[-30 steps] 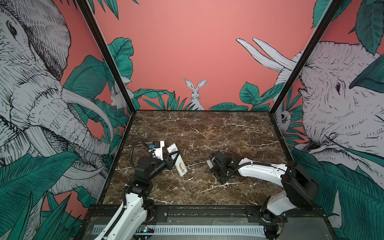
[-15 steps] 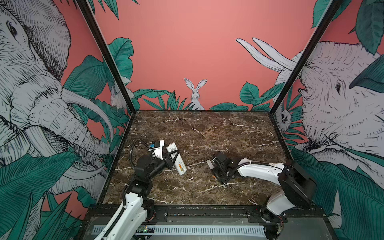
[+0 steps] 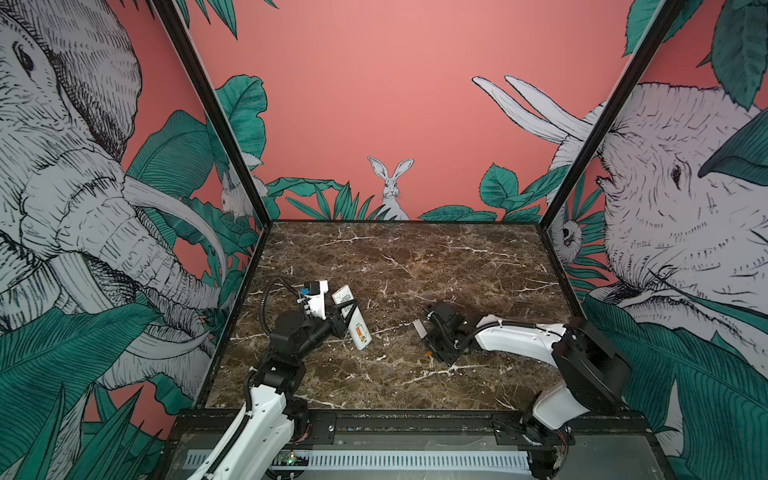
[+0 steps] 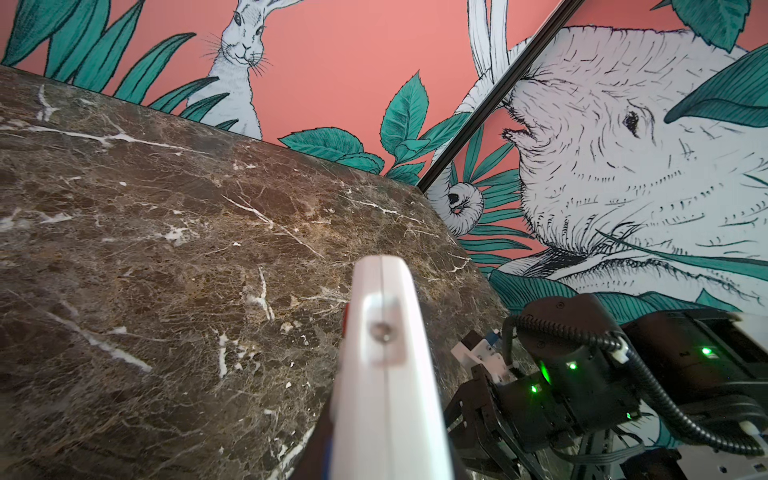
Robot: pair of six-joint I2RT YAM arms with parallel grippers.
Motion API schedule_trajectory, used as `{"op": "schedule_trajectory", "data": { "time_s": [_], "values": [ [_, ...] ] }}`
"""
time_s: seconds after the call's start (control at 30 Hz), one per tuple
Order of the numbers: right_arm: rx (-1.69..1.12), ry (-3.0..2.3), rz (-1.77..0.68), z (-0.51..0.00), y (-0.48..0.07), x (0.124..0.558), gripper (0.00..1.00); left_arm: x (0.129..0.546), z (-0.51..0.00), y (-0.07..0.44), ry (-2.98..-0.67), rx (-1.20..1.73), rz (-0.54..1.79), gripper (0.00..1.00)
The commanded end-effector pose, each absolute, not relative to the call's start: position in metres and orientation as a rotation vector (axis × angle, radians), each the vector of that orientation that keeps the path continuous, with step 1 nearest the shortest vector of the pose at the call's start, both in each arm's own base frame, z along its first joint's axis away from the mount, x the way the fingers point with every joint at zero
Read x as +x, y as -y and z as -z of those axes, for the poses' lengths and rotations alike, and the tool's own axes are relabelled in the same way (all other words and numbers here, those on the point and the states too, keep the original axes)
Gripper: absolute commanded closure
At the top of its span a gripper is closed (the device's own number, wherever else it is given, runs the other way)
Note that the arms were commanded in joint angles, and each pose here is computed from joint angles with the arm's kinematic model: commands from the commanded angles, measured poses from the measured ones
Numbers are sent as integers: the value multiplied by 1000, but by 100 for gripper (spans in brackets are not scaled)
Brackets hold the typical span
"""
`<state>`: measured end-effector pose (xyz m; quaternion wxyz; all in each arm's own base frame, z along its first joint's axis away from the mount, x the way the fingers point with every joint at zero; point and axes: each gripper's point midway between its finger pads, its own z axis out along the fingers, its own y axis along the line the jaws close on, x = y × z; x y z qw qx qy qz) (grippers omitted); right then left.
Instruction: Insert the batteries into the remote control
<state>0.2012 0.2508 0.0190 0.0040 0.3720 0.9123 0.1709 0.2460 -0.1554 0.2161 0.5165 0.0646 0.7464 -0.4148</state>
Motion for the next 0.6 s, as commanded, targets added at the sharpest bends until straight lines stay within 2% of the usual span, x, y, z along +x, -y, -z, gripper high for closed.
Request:
{"op": "schedule_trajectory", "data": {
  "time_s": [0.0, 0.13, 0.33, 0.57],
  "values": [
    [1301, -2891, -245, 8, -216, 183, 77, 247, -231, 156, -1746, 169, 988, 100],
    [1142, -2975, -147, 7, -207, 180, 77, 248, -228, 156, -1753, 167, 991, 100],
    [616, -3125, -29, 1, -207, 193, 81, 248, -226, 157, -1760, 162, 1000, 100],
    [216, -3192, -62, 9, -220, 199, 89, 246, -226, 162, -1776, 168, 1051, 100]
  ]
}}
